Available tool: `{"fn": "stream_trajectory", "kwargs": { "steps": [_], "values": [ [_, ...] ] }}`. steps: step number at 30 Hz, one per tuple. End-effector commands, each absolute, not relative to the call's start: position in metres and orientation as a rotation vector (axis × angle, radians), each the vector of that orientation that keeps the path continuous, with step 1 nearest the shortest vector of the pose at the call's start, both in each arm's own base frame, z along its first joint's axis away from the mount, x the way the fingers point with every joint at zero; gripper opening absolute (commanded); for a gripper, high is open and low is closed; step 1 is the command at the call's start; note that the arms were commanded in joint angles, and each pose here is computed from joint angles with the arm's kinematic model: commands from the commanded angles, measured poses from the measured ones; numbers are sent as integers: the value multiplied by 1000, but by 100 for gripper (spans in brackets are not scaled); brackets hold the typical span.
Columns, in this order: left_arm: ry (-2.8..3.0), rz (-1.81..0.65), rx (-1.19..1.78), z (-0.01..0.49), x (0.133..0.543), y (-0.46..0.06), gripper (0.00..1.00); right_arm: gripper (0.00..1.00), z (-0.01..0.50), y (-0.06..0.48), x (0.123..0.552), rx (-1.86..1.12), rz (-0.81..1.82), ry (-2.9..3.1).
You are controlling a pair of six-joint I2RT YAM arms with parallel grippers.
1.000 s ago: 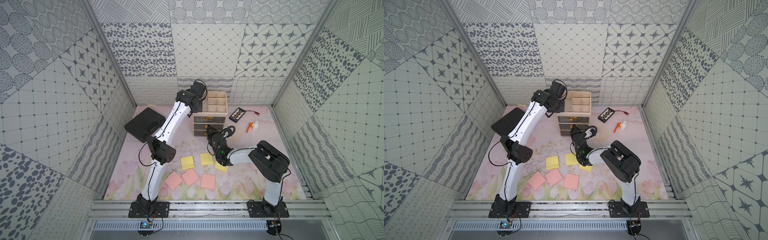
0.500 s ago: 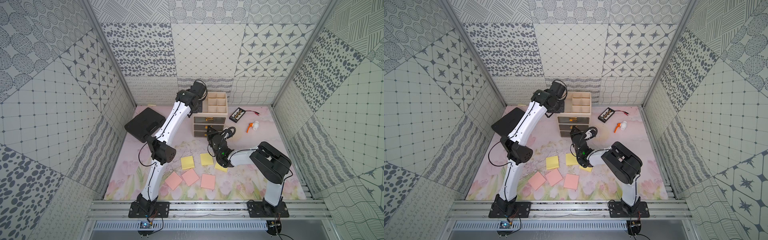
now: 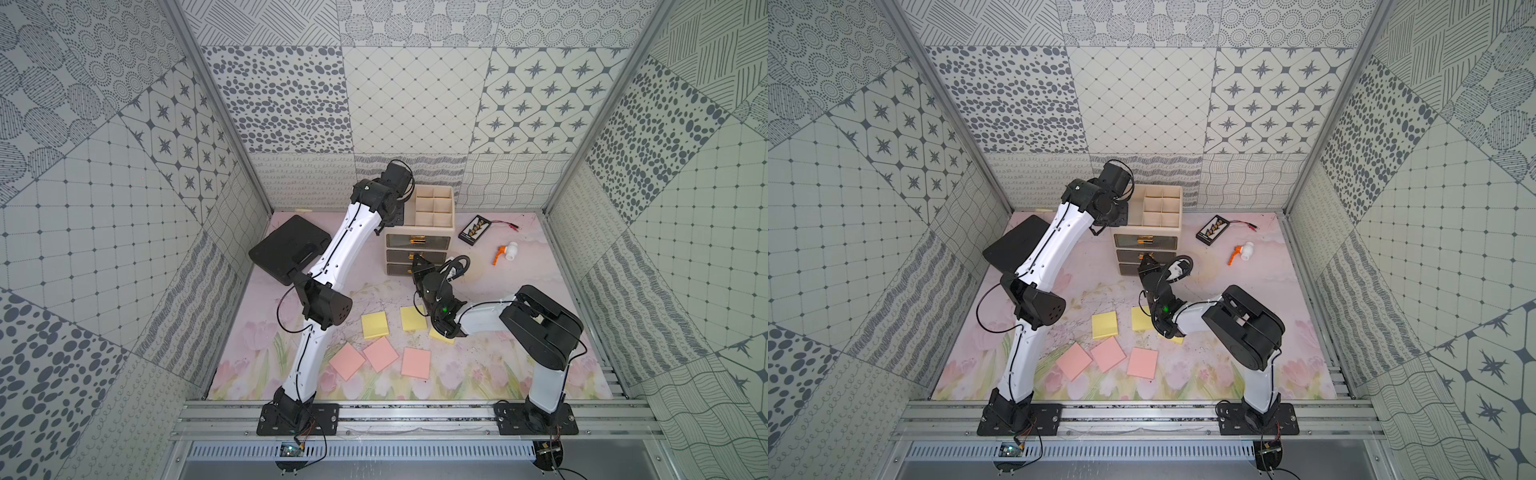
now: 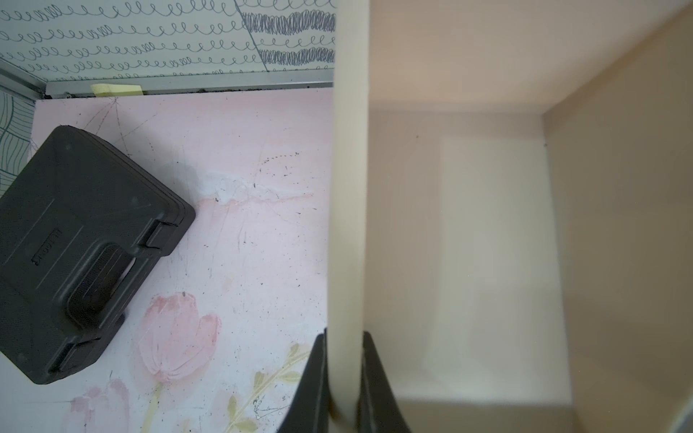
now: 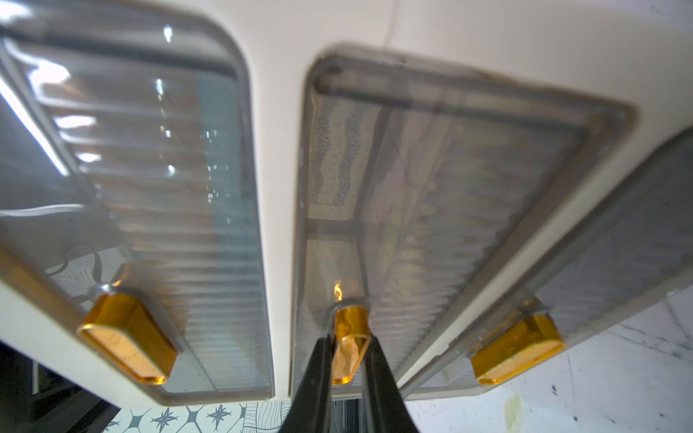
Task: Please put the sticky notes in the drawer by color
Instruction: Open the drawer in the storage box.
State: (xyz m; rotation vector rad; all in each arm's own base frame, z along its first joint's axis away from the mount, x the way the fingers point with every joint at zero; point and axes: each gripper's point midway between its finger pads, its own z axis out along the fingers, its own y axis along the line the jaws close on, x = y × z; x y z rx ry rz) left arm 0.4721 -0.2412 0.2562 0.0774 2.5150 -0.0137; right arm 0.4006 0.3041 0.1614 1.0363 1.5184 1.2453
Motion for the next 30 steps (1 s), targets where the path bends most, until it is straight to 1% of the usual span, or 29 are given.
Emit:
{"fn": "stream_trajectory", "kwargs": {
  "steps": [1, 13, 30],
  "values": [
    [2449, -105, -83, 240, 499, -266, 0, 7, 250, 397, 333, 746, 1684, 1545],
    [2455, -117, -87, 236, 500, -269, 0, 7, 249, 404, 320, 789, 1681, 1558],
    [2454, -181, -69, 245, 497, -275, 0, 8, 235, 382, 299, 792, 1640, 1597]
  ]
}}
